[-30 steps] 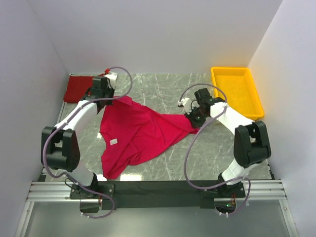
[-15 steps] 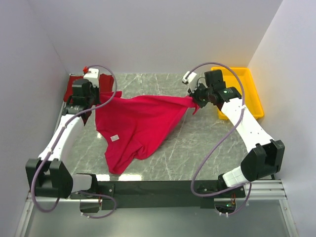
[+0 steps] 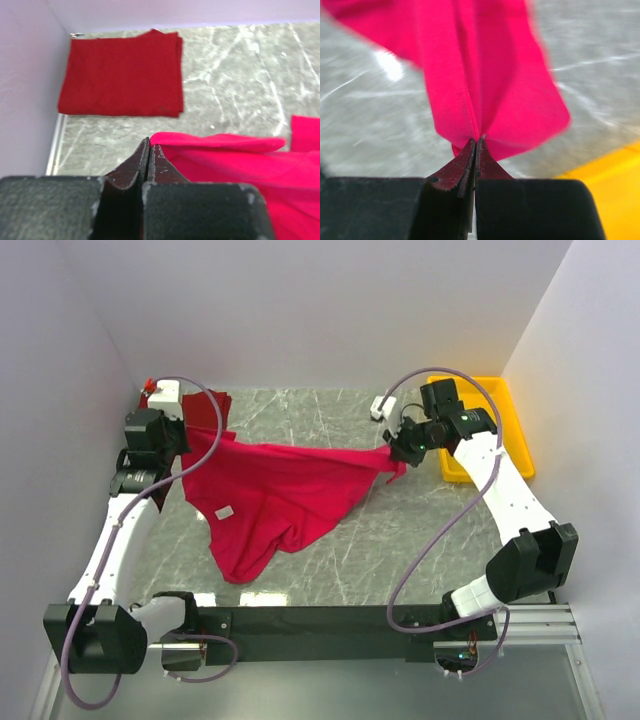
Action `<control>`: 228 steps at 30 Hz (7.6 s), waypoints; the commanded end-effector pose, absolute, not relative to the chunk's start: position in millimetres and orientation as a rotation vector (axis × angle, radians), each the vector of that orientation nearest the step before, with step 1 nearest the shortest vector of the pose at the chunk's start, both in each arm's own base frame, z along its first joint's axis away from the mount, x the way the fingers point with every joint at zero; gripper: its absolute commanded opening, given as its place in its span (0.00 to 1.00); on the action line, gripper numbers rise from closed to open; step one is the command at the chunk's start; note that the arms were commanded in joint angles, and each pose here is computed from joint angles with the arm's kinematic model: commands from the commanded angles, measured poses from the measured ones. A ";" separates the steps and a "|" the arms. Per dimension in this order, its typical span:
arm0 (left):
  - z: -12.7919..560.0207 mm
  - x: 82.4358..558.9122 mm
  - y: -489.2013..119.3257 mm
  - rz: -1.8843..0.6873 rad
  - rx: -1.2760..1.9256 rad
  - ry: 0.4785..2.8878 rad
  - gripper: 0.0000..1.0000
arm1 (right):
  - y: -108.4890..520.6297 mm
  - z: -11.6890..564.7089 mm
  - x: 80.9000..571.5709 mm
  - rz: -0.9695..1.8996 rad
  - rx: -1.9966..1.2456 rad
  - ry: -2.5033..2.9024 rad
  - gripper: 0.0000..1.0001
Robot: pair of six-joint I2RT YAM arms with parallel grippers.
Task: Fold and stack the t-shirts
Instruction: Flatten the tshirt out
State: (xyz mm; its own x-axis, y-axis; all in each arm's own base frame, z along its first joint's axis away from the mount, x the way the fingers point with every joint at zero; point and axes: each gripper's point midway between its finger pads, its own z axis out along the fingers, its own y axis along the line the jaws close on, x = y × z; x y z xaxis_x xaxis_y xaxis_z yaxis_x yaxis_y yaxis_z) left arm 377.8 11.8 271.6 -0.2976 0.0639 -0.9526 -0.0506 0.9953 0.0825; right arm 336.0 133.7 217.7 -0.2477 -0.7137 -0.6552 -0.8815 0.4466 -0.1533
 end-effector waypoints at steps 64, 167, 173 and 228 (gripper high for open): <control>201.9 335.9 -18.9 -0.141 -0.065 1.978 0.01 | 189.8 36.2 194.7 0.178 -1.401 2.505 0.64; 200.4 403.6 19.1 -0.035 -0.376 1.695 0.01 | 176.2 122.4 506.5 0.269 -0.665 2.316 0.57; 202.4 402.5 18.1 -0.041 -0.370 1.687 0.01 | 176.3 117.3 478.0 0.325 -0.828 2.318 0.57; 196.1 391.0 15.4 -0.062 -0.379 1.704 0.01 | 192.5 10.0 475.7 0.324 -1.214 2.553 0.53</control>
State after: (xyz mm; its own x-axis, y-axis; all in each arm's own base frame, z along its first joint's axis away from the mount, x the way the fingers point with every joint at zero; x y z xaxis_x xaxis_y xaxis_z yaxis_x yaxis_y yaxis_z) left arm 390.0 15.3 174.7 -0.1879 -0.2742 -0.9431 -0.2289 0.9460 -0.2294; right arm 498.7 190.9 20.1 -0.5784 -0.6993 -0.4201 -0.7825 0.6212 0.0432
